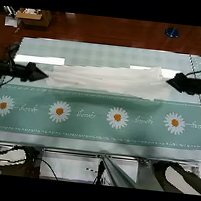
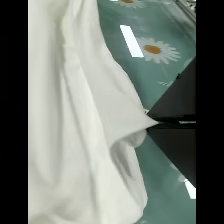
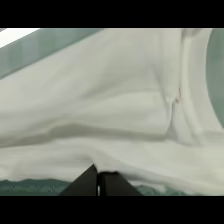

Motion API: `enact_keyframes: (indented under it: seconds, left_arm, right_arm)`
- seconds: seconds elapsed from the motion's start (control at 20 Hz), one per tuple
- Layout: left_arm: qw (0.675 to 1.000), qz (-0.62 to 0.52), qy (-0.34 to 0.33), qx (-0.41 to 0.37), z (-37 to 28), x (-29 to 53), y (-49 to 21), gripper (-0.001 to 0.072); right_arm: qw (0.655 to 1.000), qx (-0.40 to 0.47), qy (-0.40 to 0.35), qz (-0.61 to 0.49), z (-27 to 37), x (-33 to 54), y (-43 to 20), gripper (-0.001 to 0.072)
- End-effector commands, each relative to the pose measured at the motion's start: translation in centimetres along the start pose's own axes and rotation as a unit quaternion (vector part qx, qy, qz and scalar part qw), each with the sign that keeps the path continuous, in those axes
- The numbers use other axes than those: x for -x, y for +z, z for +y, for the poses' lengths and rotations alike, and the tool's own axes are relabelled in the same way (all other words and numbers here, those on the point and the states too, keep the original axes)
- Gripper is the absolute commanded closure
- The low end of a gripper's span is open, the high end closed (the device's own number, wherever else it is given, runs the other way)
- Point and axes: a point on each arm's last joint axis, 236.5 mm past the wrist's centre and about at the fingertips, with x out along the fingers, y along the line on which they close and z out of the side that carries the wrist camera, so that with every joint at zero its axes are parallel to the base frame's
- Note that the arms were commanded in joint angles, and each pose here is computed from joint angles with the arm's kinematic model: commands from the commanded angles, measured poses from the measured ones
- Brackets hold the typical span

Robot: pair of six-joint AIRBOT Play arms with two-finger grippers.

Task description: Fold the shirts.

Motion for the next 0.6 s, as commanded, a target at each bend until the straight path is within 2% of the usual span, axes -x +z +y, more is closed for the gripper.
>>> enact_keyframes:
  seconds: [0.0,0.4,0.55]
  left_arm:
    - [0.998,-0.059,-0.016,-0.027,-3.2,-0.9,6.1,0.0686]
    - [0.998,-0.003,-0.027,0.059,1.8,-7.5,9.2,0.0685]
    - [0.998,0.023,-0.002,0.066,4.6,-8.7,7.9,0.0685]
  right_arm:
    - [0.998,0.001,-0.001,-0.058,1.0,-3.7,5.3,0.0689]
    - [0.997,-0.022,-0.020,-0.077,-1.9,-10.1,9.6,0.0688]
    - [0.996,-0.041,-0.031,-0.069,-3.5,-12.0,9.0,0.0688]
